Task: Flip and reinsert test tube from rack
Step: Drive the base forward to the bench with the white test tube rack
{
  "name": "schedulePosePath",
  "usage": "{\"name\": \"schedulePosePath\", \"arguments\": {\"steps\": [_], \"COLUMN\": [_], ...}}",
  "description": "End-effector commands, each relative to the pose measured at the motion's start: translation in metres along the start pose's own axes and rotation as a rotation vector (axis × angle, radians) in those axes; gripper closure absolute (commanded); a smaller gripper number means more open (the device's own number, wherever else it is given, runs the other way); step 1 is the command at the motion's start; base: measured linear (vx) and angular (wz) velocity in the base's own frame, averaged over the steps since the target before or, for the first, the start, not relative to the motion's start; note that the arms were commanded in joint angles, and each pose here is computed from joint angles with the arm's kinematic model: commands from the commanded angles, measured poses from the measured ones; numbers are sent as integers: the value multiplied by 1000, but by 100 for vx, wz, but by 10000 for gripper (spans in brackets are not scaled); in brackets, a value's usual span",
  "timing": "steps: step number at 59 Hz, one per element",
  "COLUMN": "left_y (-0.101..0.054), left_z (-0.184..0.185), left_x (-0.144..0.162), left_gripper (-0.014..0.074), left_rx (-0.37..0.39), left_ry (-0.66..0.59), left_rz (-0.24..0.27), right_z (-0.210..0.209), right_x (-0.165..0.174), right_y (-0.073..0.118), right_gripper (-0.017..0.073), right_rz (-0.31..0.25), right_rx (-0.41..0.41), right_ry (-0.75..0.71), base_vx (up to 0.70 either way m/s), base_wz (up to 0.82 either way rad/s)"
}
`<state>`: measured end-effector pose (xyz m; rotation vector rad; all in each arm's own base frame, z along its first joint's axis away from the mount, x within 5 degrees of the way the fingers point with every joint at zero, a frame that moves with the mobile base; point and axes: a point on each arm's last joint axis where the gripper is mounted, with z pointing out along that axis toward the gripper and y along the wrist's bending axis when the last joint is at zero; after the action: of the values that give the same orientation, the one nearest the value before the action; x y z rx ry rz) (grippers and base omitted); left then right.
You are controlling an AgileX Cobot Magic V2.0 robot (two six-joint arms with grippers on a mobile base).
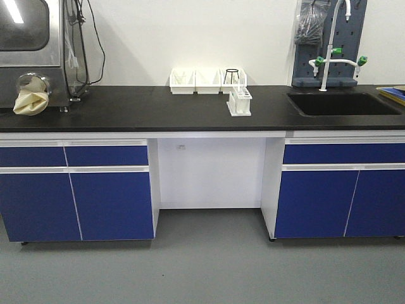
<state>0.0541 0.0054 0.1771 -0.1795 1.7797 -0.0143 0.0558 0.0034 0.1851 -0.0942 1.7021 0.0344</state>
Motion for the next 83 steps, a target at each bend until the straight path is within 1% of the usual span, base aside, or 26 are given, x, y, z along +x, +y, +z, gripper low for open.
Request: {"name": "schedulePosePath", "arguments": {"steps": [1,83], "left_y": [-2,-2], "left_z": [-1,-1], "left_x": [-8,-8], "left_gripper": [600,600], "left_rx": [23,23], "left_ry": [-96,-96], "left_rz": [-2,-2], "right_z": [-1,-1], "right_x": [-7,-7], "right_y": [0,0], "right_gripper": [571,571], "right_rz": [-17,-17], "right_rx": [-3,-3], "right_ry": [-84,-84], "base_vx": [0,2], "base_wz": [-1,-1]}}
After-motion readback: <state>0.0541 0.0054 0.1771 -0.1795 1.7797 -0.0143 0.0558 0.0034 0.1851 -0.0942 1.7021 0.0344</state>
